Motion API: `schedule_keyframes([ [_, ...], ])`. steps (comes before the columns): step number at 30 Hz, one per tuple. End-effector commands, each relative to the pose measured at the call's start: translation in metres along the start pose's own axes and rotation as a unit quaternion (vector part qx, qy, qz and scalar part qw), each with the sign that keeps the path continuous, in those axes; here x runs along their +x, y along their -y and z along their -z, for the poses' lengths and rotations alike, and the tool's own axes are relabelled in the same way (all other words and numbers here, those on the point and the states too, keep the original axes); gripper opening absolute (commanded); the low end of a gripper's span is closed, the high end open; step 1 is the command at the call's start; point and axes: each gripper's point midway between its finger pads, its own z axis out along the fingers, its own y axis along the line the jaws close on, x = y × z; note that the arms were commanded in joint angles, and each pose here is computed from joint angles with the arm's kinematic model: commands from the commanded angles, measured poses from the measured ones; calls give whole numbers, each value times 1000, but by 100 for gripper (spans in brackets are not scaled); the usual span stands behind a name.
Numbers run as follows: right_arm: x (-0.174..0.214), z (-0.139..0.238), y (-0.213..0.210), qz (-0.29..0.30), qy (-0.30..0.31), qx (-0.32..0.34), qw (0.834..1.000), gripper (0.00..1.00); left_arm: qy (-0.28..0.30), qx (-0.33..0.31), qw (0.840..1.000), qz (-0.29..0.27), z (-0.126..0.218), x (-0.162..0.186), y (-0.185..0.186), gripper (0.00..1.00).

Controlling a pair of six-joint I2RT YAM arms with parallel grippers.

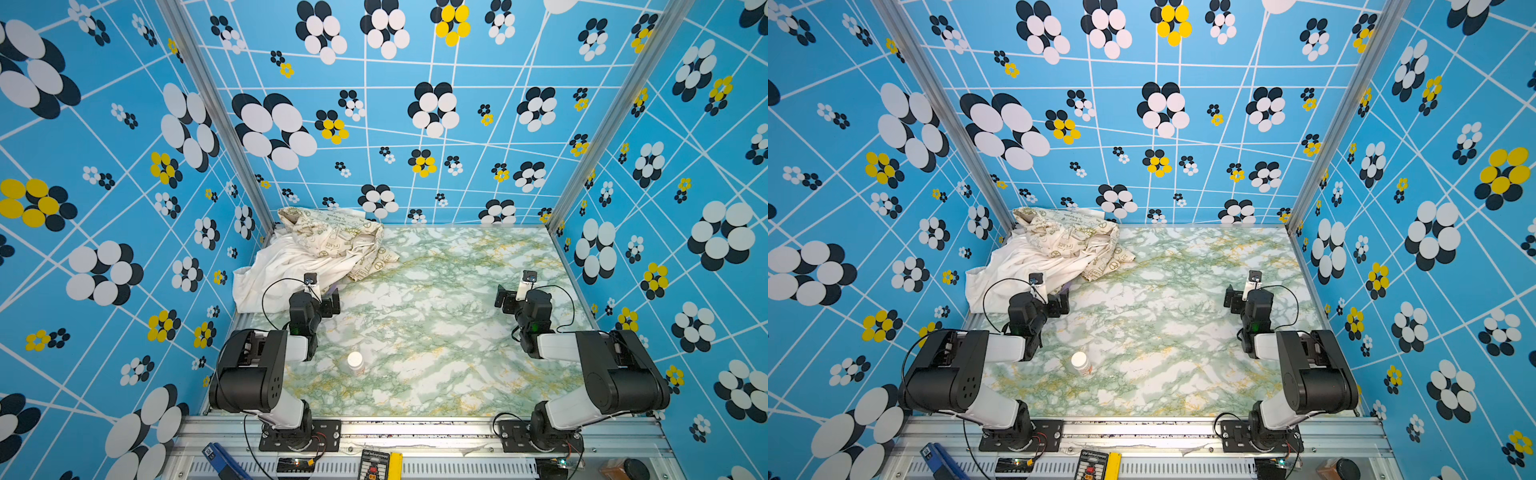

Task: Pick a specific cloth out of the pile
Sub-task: 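Move the left gripper toward the cream cloth pile while the right arm rises, then push the left gripper under the cream cloths at the pile's near edge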

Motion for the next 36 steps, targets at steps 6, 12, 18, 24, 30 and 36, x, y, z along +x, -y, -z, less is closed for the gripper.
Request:
schedule_keyframes([
  [6, -29, 8, 10, 6, -23, 28, 999, 99, 3, -54, 999, -2, 16, -46, -10, 99],
  [12, -60, 26, 11, 12, -14, 25, 1000, 99, 11, -152, 981, 119, 59, -88, -44, 99],
  [18, -78, 35, -7, 17, -18, -26, 999, 99, -29, -139, 954, 263, 89, -96, -54, 99],
  [24, -88, 37, -34, 28, -14, -80, 996, 99, -100, -99, 908, 396, 84, -64, -30, 99],
  [30, -89, 39, -77, 55, -14, -135, 989, 99, -130, -104, 823, 543, 75, -21, -17, 97],
  [36, -83, 38, -94, 50, -20, -152, 987, 99, -139, -112, 782, 597, 63, 1, -14, 81],
])
